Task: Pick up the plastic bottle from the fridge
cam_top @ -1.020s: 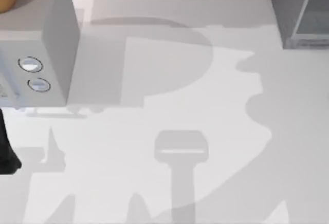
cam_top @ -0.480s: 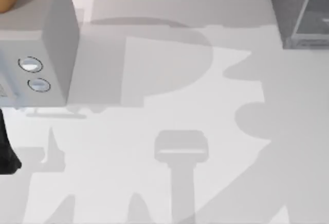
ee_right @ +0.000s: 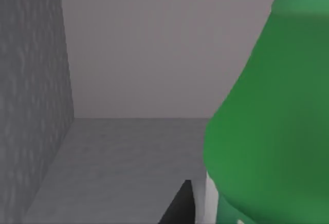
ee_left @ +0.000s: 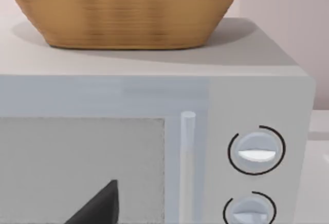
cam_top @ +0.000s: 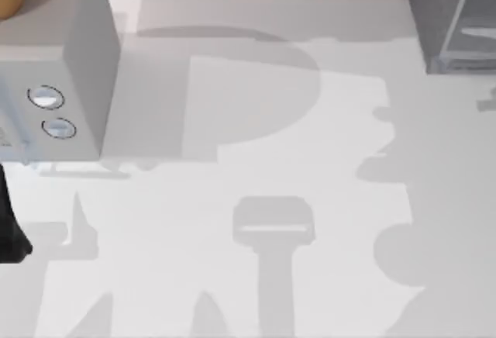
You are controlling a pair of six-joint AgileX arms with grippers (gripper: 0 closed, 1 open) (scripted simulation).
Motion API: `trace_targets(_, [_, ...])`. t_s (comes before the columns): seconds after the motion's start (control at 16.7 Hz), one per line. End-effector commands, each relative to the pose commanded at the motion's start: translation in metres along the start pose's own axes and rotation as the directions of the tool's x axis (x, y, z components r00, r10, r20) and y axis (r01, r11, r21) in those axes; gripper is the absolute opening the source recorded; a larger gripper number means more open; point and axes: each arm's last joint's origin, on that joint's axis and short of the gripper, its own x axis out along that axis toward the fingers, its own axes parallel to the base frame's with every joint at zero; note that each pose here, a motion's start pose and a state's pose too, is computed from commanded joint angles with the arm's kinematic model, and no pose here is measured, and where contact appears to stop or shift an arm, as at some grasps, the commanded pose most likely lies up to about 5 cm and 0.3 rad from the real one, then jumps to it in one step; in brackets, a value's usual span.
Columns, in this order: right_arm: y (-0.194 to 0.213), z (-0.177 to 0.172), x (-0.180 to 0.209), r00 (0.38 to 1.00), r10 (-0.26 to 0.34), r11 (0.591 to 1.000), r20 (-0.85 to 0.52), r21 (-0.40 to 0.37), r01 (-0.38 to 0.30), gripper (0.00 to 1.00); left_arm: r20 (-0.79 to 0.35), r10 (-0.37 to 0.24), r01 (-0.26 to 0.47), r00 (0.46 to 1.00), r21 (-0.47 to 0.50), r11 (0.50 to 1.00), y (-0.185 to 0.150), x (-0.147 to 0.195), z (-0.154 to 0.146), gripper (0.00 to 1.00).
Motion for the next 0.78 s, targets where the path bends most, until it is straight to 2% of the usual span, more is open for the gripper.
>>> trace_targets(0.42, [0.002, 0.001, -0.003, 1.000, 0.004, 1.000, -0.002, 0.002, -0.004, 0.00, 0.000, 0.000, 0.000, 1.000, 0.000, 1.000, 0.000, 0.000, 0.000, 1.00])
trace_targets(0.78, [0.025, 0.040, -0.043, 1.000, 0.002, 1.000, 0.006, -0.006, -0.002, 0.00, 0.000, 0.000, 0.000, 1.000, 0.000, 1.000, 0.000, 0.000, 0.000, 1.00])
